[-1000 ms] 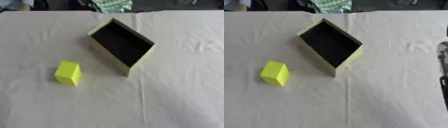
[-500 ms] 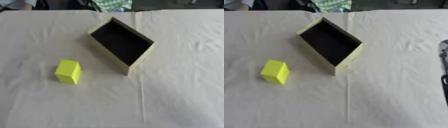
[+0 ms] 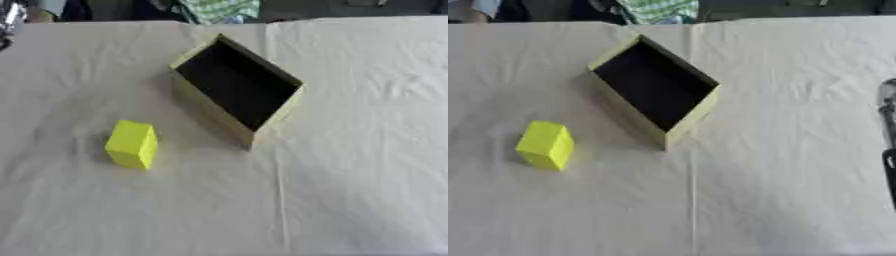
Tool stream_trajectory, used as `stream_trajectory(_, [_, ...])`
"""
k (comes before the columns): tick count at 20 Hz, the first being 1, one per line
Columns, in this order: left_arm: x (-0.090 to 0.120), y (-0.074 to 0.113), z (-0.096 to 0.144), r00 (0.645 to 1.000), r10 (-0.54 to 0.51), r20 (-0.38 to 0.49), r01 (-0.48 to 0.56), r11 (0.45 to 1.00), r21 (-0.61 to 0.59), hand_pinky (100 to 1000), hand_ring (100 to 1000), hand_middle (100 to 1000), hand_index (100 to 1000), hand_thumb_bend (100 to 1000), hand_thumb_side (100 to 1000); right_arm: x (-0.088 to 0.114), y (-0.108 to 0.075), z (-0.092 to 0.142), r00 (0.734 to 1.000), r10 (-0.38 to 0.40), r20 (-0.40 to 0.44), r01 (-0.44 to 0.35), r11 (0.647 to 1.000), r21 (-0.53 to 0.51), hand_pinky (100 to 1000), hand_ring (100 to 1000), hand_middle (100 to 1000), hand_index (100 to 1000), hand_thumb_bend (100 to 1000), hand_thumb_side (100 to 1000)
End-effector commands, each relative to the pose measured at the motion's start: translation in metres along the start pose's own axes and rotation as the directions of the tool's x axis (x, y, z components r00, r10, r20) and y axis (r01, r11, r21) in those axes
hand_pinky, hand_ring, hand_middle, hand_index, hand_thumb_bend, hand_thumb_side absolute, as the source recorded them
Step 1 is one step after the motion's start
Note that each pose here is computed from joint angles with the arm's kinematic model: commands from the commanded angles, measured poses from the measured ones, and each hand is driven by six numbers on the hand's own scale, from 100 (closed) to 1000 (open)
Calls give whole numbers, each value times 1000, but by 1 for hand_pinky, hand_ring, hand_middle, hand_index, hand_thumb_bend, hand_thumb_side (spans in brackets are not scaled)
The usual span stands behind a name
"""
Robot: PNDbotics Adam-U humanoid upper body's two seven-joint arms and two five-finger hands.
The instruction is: Pick up objects on the table and place them in the box.
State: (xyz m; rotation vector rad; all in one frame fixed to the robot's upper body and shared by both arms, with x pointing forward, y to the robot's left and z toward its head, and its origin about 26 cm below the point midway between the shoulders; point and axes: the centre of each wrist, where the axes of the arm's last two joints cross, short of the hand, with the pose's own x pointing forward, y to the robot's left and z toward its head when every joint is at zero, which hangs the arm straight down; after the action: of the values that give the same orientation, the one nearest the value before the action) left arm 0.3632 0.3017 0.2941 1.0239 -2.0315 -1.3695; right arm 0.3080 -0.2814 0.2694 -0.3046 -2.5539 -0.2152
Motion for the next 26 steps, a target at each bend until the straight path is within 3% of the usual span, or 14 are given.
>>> stream_trajectory(1, [0,6,-11,999,-41,32,45,991,-130,834,799,756,851,100,946,9,1,-7,999,-7,37,6,1000,20,727,739,518,811,100,693])
stream_trajectory(5, [7,4,-26,995,-63,72,80,960,-267,873,843,779,856,100,965,9,2,-7,999,-10,34,9,1000,24,727,738,516,812,100,693])
stream_trajectory(10, [20,5,-38,996,-78,49,91,913,-398,892,862,793,860,238,971,9,2,-7,999,-12,31,11,1000,29,727,738,516,812,100,695])
stream_trajectory(14, [26,-1,-42,999,-45,2,40,874,-484,891,860,792,859,306,948,9,2,-6,999,-11,30,10,1000,29,728,738,516,812,100,697])
stream_trajectory(22, [41,-11,-48,1000,12,11,-3,820,-572,901,878,820,910,477,868,9,3,-6,1000,-15,26,14,999,31,728,739,515,811,100,701])
stream_trajectory(24, [42,-12,-47,1000,17,23,1,797,-605,923,895,838,928,579,839,8,3,-6,1000,-14,25,13,999,31,728,739,514,811,100,702])
stream_trajectory(25, [43,-13,-46,999,17,31,6,784,-621,945,908,850,939,688,850,8,3,-6,1000,-13,24,12,999,31,729,739,514,811,100,703])
stream_trajectory(26, [43,-12,-46,999,14,38,13,774,-634,948,910,851,940,702,853,8,3,-5,1000,-13,23,12,999,32,729,739,514,811,100,703])
